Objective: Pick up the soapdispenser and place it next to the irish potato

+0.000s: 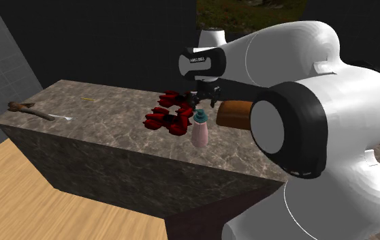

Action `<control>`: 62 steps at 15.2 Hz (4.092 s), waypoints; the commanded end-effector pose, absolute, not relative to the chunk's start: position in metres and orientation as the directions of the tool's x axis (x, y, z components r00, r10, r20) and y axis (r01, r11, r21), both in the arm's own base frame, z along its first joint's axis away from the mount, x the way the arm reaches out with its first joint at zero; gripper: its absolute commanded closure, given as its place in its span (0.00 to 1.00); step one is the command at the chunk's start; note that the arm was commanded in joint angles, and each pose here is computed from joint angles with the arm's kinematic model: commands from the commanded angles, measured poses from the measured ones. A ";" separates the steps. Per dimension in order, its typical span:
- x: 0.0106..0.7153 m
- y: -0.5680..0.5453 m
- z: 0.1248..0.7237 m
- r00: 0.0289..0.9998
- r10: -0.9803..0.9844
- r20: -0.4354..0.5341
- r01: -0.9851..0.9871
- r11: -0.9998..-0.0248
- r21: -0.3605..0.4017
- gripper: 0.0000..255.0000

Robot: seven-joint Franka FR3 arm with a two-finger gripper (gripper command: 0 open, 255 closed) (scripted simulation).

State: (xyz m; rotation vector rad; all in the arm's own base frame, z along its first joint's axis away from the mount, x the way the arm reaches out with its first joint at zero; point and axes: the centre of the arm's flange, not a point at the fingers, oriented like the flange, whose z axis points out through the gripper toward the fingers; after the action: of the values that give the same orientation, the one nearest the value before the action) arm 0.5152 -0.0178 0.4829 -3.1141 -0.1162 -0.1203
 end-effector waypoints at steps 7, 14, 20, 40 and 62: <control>0.560 -0.018 0.441 0.994 0.061 0.094 0.064 -0.998 -0.025 0.00; 0.562 -0.018 0.422 0.994 0.061 0.094 0.064 -0.998 -0.025 0.00; 0.562 -0.018 0.422 0.994 0.061 0.094 0.064 -0.998 -0.025 1.00; 0.562 -0.018 0.486 0.994 0.061 0.094 0.064 -0.998 -0.025 1.00; 0.562 -0.018 0.602 0.994 0.061 0.094 0.064 -0.998 -0.025 1.00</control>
State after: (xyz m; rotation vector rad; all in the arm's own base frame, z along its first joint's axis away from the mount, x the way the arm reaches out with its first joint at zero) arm 0.5613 -0.0175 0.5961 -3.1088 -0.0977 -0.1446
